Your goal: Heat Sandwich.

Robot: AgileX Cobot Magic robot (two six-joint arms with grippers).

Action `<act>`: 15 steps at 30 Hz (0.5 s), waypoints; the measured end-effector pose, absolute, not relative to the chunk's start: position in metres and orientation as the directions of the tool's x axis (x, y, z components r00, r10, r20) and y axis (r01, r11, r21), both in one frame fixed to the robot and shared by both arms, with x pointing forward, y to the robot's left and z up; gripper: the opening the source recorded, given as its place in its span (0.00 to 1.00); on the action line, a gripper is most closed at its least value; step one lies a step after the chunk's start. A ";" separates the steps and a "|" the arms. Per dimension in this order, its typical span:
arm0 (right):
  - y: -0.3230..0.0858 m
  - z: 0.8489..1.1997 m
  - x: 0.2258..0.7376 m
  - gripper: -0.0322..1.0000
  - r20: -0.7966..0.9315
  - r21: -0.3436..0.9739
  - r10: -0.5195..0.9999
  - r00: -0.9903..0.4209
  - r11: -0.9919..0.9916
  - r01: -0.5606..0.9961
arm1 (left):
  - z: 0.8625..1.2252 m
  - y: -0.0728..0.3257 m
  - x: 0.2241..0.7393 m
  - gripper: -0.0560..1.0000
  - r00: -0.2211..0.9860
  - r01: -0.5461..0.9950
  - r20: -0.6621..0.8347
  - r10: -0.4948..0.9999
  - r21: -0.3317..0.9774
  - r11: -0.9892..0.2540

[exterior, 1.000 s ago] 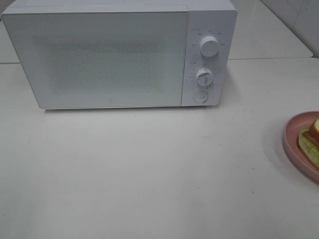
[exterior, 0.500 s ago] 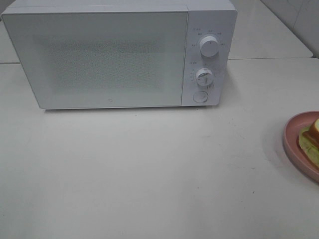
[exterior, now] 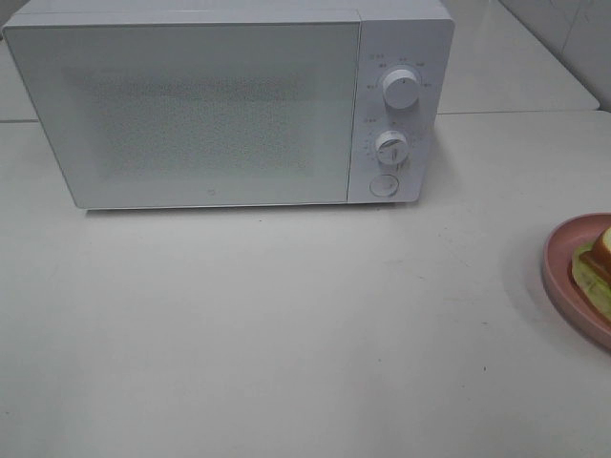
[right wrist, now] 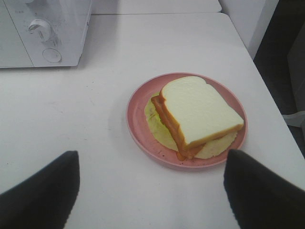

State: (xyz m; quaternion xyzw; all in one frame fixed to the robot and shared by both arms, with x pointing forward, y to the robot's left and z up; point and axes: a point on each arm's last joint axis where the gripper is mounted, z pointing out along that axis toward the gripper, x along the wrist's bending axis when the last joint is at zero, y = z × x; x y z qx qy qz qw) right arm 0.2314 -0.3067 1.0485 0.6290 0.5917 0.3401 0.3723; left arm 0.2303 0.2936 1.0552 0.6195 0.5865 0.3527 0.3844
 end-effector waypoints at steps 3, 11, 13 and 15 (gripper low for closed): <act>-0.307 1.048 0.231 0.77 -0.013 0.871 0.998 0.068 -0.023 0.491 | 1.055 0.294 0.230 0.97 0.063 0.456 -0.014 0.998 0.890 -0.017; -0.307 1.048 0.231 0.77 -0.013 0.871 0.998 0.068 -0.023 0.491 | 1.055 0.294 0.230 0.97 0.063 0.456 -0.014 0.998 0.890 -0.017; -0.307 1.048 0.231 0.77 -0.013 0.871 0.998 0.068 -0.023 0.491 | 1.055 0.294 0.230 0.97 0.063 0.456 -0.014 0.998 0.890 -0.017; -0.307 1.048 0.231 0.77 -0.013 0.871 0.998 0.068 -0.023 0.491 | 1.055 0.294 0.230 0.97 0.063 0.456 -0.014 0.998 0.890 -0.017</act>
